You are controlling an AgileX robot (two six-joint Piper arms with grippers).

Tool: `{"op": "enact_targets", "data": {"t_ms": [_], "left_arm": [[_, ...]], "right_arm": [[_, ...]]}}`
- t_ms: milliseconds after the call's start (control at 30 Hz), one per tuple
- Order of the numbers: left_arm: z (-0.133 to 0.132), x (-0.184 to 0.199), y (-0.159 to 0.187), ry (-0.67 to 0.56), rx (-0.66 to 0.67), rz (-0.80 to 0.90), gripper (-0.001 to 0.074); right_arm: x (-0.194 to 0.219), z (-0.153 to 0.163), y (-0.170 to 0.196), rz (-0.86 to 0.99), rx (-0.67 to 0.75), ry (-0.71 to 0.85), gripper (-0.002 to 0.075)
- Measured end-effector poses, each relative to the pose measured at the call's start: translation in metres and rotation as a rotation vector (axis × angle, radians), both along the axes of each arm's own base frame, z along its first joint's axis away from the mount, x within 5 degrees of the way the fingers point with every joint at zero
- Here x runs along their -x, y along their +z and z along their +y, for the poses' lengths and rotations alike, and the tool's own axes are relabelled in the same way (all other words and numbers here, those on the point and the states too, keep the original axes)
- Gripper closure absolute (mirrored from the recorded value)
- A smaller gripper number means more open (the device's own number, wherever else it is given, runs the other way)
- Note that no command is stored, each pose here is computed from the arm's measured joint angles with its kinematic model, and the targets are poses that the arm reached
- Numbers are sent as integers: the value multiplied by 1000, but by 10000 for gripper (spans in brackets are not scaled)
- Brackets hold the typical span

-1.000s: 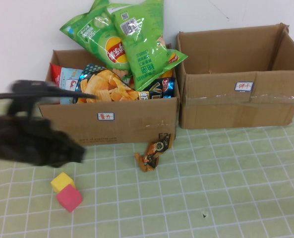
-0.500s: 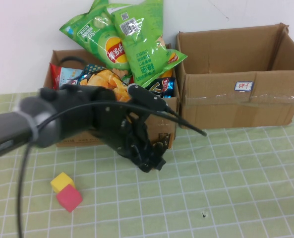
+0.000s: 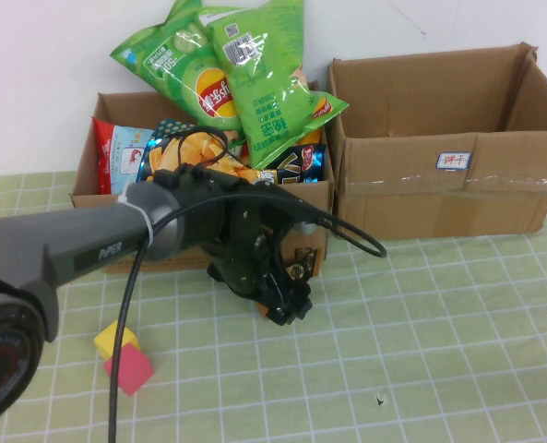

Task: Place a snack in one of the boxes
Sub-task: Pick up the biscuit

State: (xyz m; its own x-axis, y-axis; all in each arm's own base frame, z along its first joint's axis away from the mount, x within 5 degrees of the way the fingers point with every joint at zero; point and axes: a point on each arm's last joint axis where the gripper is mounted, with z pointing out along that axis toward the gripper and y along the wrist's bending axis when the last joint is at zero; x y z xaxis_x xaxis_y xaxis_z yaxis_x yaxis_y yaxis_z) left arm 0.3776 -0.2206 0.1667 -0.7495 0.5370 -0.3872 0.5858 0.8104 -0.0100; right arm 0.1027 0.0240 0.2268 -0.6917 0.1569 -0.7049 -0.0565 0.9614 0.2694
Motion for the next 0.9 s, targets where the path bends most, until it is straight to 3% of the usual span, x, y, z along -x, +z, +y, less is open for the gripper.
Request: {"op": "enact_targets", "data": {"t_ms": [267,667,900], "left_arm": [[0,-1,-7,2,-7,13,137],[-1,-2,-5,-7,-9,6,623],[-5,0,2,18,30,75,687]], "right_arm": [[0,0,0,-1,5,4,728],[0,0,0,-2,7,7,728],[0,0,0,-2,7,7,728]]}}
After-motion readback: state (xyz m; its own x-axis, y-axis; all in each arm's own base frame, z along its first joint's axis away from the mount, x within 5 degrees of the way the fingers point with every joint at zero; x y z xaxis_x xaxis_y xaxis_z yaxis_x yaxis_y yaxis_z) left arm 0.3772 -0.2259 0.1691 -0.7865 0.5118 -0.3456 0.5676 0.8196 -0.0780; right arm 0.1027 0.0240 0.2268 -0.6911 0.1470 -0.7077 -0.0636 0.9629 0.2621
